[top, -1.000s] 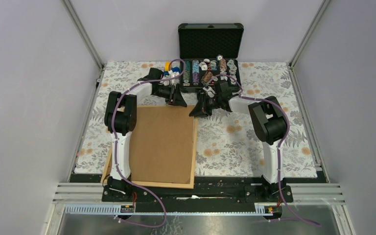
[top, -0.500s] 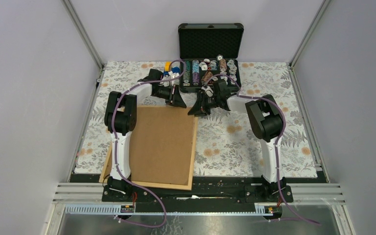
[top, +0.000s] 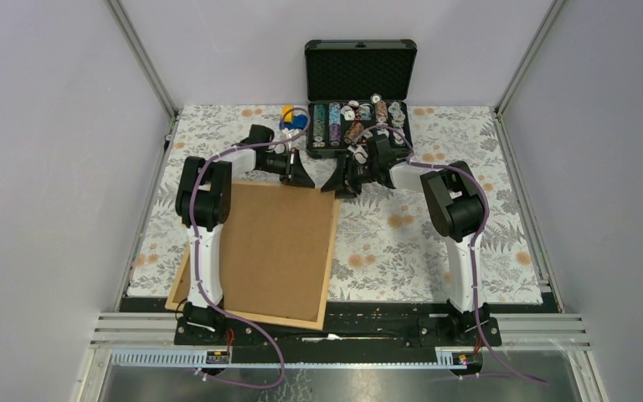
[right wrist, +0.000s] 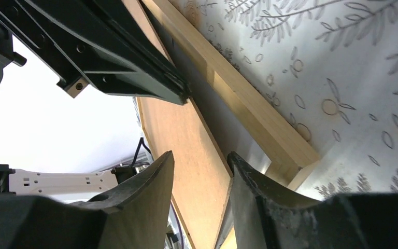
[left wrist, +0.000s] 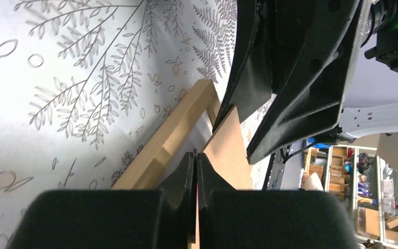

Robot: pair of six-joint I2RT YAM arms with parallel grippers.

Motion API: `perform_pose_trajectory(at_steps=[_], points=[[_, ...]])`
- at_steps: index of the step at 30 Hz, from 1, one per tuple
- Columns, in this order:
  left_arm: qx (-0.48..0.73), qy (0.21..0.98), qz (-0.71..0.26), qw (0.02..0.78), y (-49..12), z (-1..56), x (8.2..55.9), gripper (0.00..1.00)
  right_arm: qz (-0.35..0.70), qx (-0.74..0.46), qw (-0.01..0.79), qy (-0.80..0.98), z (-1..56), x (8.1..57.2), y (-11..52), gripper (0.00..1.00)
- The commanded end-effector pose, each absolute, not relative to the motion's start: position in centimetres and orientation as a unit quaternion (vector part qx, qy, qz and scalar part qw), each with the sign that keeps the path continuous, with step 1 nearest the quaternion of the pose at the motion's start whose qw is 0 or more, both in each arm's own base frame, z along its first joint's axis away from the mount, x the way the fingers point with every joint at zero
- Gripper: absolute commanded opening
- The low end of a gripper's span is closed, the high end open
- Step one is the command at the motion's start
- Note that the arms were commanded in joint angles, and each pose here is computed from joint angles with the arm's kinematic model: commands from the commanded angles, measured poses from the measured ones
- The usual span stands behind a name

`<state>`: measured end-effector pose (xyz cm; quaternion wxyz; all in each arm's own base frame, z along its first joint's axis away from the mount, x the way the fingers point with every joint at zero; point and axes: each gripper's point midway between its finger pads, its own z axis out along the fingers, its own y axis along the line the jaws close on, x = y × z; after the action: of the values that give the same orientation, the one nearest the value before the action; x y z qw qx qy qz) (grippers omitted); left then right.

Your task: Put the photo into the frame

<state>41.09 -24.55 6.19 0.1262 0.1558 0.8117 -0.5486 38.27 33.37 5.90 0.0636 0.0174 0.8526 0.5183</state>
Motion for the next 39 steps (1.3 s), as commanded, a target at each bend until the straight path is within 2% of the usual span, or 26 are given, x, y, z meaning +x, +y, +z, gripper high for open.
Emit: perform_pose_trajectory(at_steps=[1, 6, 8, 9, 11, 12, 14, 15, 16, 17, 22, 24, 26, 28, 29, 32, 39], points=[[0.116, 0.809, -0.567, 0.097, -23.5, 8.6, 39.8, 0.00, 0.546, 0.011, 0.104, 0.831, 9.3, 39.8, 32.6, 0.49], [0.108, 0.814, -0.562, 0.096, -23.5, 8.1, 39.8, 0.00, 0.576, 0.020, 0.090, 0.812, 10.2, 39.1, 33.0, 0.48], [0.098, 0.831, -0.538, 0.104, -23.4, 7.8, 40.1, 0.12, 0.584, 0.023, 0.092, 0.806, 10.6, 39.2, 33.1, 0.42], [0.095, 0.841, -0.521, 0.115, -23.4, 7.9, 40.4, 0.18, 0.584, 0.025, 0.093, 0.806, 10.7, 39.4, 33.2, 0.40], [0.087, 0.863, -0.472, 0.156, -22.8, 8.6, 40.9, 0.42, 0.585, 0.030, 0.096, 0.805, 10.8, 39.7, 33.2, 0.38], [0.084, 0.868, -0.453, 0.184, -22.5, 9.6, 41.2, 0.50, 0.586, 0.033, 0.093, 0.804, 10.8, 39.7, 33.3, 0.36], [0.072, 0.882, -0.407, 0.227, -21.6, 11.0, 41.1, 0.63, 0.584, 0.040, 0.087, 0.806, 10.5, 39.9, 33.4, 0.28], [0.069, 0.889, -0.376, 0.250, -21.2, 11.8, 41.0, 0.86, 0.581, 0.045, 0.084, 0.808, 10.3, 40.0, 33.4, 0.25], [0.067, 0.898, -0.341, 0.269, -20.8, 12.3, 40.7, 0.97, 0.580, 0.049, 0.080, 0.809, 10.1, 40.0, 33.4, 0.22], [0.067, 0.905, -0.300, 0.294, -20.5, 13.3, 40.4, 0.98, 0.578, 0.053, 0.079, 0.810, 10.1, 40.1, 33.3, 0.19], [0.067, 0.942, -0.102, 0.313, -22.6, 12.0, 36.2, 0.98, 0.561, 0.081, 0.073, 0.821, 9.9, 40.2, 33.1, 0.08], [0.070, 0.946, -0.029, 0.316, -23.4, 11.3, 34.8, 0.91, 0.560, 0.086, 0.072, 0.821, 10.2, 40.2, 33.0, 0.06], [0.080, 0.944, 0.005, 0.320, -24.6, 10.8, 33.7, 0.83, 0.555, 0.088, 0.072, 0.824, 10.1, 40.2, 33.0, 0.05], [0.080, 0.945, 0.031, 0.316, -25.4, 10.1, 33.1, 0.64, 0.550, 0.089, 0.073, 0.827, 10.0, 40.2, 32.9, 0.05], [0.078, 0.946, 0.040, 0.313, -25.6, 9.8, 32.9, 0.59, 0.550, 0.089, 0.073, 0.827, 10.0, 40.2, 32.9, 0.04], [0.090, 0.943, 0.047, 0.316, -27.2, 9.4, 32.4, 0.51, 0.546, 0.093, 0.076, 0.829, 10.1, 40.2, 32.8, 0.04], [0.104, 0.932, 0.110, 0.330, -28.2, 8.9, 31.5, 0.48, 0.542, 0.098, 0.080, 0.831, 10.3, 40.3, 32.6, 0.04]])
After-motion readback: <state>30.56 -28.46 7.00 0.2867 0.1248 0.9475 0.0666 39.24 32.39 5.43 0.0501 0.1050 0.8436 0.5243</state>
